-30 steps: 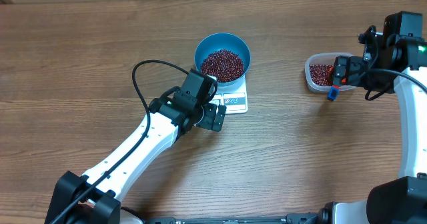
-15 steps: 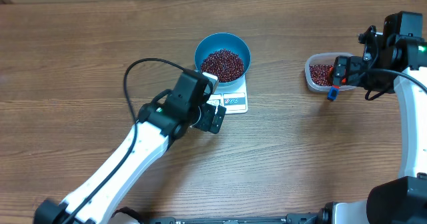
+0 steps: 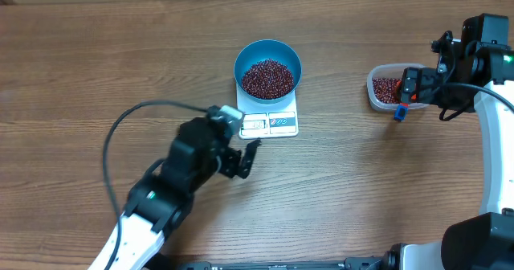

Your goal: Scoop item into bowl and weigh 150g on scale

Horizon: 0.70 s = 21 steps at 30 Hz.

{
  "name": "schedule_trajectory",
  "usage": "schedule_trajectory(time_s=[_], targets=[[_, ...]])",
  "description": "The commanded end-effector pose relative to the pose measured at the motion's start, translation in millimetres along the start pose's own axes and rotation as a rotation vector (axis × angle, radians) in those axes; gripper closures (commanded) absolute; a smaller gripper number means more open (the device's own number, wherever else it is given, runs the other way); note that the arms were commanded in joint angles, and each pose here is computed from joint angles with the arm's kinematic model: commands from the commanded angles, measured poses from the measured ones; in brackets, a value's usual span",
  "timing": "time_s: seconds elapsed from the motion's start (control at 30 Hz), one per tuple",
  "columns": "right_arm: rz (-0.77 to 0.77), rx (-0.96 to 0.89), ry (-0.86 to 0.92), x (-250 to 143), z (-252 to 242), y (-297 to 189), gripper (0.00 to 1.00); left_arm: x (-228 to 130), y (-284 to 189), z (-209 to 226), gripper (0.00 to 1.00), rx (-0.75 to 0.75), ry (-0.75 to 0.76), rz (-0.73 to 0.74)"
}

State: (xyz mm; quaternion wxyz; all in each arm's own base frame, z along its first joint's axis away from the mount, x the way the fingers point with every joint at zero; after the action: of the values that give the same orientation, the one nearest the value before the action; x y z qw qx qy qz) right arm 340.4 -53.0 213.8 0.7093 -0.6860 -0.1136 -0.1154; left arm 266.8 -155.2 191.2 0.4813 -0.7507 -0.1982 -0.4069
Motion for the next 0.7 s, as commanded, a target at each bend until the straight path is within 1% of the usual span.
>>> schedule_trajectory(time_s=[0.0, 0.2, 0.3, 0.5, 0.67], targets=[[-0.026, -0.010, -0.006, 4, -1, -7, 0.00, 3, -19, 7, 0.00, -0.030, 0.058, -0.073], [-0.026, -0.010, -0.006, 4, -1, -7, 0.00, 17, -52, 33, 0.01, 0.049, 0.045, -0.213], [-0.026, -0.010, -0.006, 4, -1, -7, 0.00, 21, -64, 41, 0.00, 0.089, 0.084, -0.262], [-0.026, -0.010, -0.006, 4, -1, -7, 0.00, 16, -80, 54, 0.00, 0.148, 0.093, -0.334], [-0.026, -0.010, -0.006, 4, -1, -7, 0.00, 13, -85, 63, 0.00, 0.181, 0.104, -0.442]])
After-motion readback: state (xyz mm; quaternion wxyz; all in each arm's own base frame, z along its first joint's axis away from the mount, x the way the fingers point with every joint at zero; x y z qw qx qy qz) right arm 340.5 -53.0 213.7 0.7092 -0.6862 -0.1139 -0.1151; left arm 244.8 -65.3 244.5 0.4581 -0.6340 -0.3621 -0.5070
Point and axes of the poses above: each gripper's point midway between its finger pads, its own y axis out along the fingers, its own z axis along the line the jaws close on, x = y × z, the point moved 2 cm from there along -y, back along the fingers, and after that the axes turned 8 degrees about -y, right-handed, at the moved point
